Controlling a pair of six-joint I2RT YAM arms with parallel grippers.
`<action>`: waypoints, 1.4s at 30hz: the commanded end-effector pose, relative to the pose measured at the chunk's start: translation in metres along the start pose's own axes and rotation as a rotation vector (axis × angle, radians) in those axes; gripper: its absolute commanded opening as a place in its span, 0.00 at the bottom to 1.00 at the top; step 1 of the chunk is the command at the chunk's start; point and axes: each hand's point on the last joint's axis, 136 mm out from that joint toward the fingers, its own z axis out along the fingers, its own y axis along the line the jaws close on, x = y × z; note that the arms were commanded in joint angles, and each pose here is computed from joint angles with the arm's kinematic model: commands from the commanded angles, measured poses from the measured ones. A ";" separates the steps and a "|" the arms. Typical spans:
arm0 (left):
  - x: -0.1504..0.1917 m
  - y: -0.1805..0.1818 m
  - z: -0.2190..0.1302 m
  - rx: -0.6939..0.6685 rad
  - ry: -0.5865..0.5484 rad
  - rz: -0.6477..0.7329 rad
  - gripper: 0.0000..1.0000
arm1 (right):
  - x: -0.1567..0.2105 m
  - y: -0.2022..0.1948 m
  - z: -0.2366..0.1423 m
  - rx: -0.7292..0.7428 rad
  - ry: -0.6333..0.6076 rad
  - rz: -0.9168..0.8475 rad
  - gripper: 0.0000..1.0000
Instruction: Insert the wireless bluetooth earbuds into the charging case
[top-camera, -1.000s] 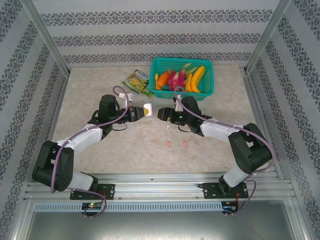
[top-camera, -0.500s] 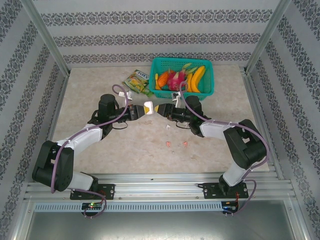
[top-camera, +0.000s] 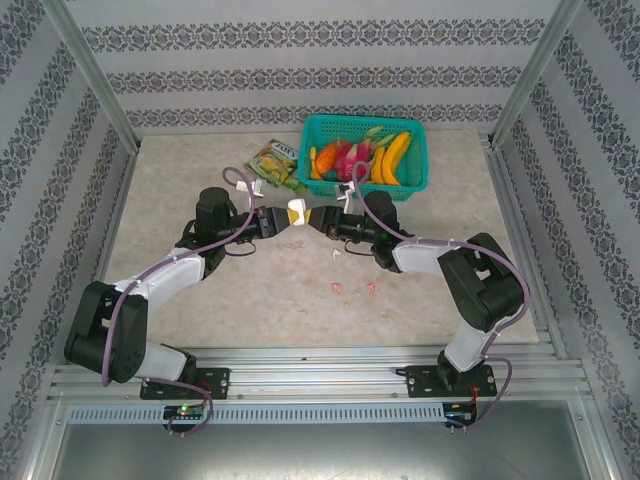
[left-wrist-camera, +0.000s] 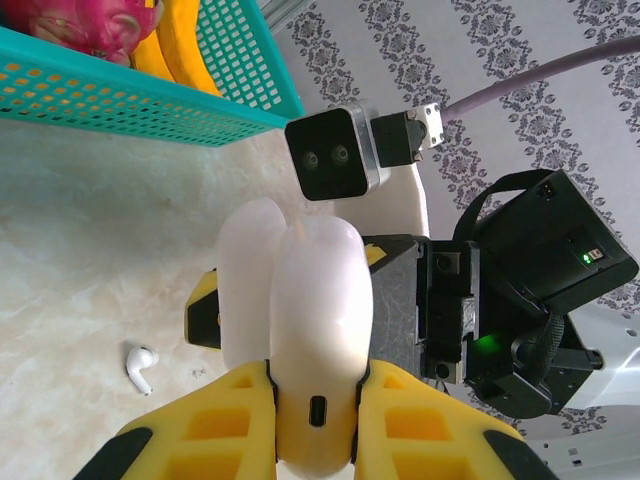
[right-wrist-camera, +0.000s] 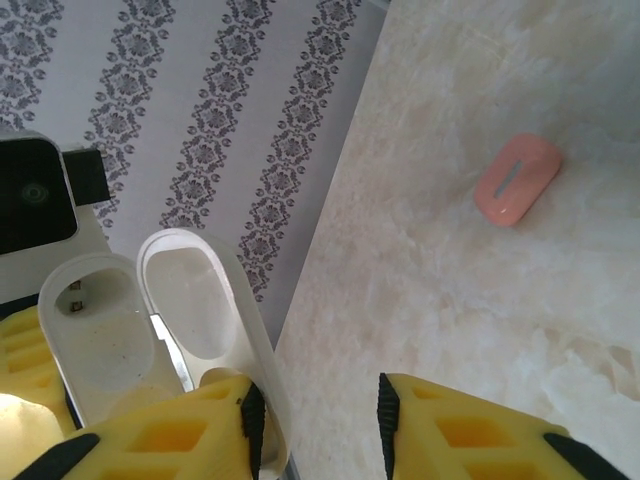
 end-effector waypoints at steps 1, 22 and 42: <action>-0.008 -0.008 -0.001 0.040 -0.028 0.031 0.00 | -0.006 0.016 0.009 -0.062 -0.006 -0.030 0.33; -0.004 0.004 -0.003 -0.006 -0.044 0.009 0.14 | -0.018 0.026 0.010 -0.109 -0.040 -0.005 0.00; -0.062 0.007 -0.044 -0.526 0.117 0.241 1.00 | -0.041 -0.017 -0.032 0.253 0.034 -0.177 0.00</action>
